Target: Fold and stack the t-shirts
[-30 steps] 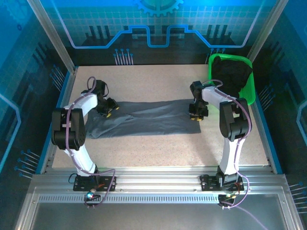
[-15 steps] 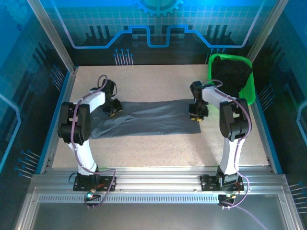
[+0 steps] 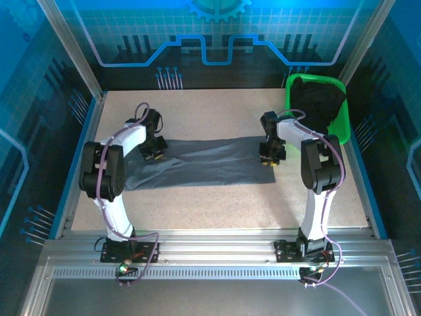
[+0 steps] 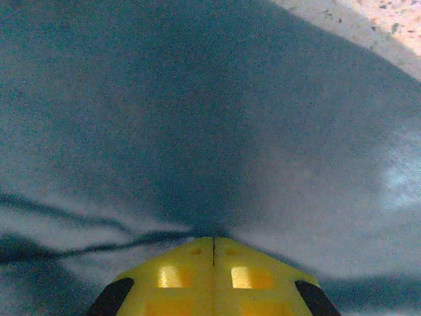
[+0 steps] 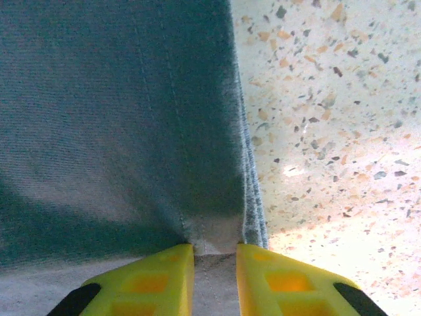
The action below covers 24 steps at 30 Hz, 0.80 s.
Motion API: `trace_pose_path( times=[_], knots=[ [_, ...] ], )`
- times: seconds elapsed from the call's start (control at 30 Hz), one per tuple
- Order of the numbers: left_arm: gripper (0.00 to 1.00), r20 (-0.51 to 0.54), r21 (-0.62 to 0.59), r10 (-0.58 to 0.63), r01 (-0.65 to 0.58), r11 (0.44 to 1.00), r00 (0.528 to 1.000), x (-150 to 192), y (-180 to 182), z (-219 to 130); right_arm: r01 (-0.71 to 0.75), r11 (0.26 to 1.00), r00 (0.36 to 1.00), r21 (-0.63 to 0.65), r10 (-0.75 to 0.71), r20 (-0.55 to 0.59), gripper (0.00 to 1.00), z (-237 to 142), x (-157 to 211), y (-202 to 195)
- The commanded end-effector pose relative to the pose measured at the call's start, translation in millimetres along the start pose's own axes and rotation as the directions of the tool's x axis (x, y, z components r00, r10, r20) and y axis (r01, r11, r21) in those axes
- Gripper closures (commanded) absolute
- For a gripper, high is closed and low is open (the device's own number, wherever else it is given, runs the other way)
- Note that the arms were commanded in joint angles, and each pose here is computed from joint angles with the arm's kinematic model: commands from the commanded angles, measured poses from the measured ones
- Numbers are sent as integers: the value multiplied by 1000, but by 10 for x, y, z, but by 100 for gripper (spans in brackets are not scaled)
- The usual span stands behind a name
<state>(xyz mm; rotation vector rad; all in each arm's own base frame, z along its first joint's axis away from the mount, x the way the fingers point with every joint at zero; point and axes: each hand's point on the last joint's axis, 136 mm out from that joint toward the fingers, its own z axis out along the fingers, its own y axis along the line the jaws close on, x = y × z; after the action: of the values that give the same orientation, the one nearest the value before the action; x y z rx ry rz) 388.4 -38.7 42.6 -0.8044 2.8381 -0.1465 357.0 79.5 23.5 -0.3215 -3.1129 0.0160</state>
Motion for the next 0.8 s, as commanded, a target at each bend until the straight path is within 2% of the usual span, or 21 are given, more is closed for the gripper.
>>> trace_pose_path(
  times=[0.0, 0.37, 0.57, 0.77],
  knots=[
    [100, 14, -8, -38, 38, 999, 999, 70, -7, -341, 17, 1000, 999, 14, -18, 36, 75, -157, -53, -26],
    [100, -127, -25, -163, 162, 987, 978, 602, 44, -554, 30, 999, 998, 24, -31, 59, 75, -224, -113, -44],
    [100, -194, -31, -302, 301, 953, 933, 1029, 39, -494, 35, 999, 996, 23, -37, 85, 75, -298, -131, -55],
    [100, -208, -40, -397, 398, 916, 894, 1253, -63, -357, 29, 999, 993, 29, -32, 113, 75, -370, -144, -79]
  ],
)
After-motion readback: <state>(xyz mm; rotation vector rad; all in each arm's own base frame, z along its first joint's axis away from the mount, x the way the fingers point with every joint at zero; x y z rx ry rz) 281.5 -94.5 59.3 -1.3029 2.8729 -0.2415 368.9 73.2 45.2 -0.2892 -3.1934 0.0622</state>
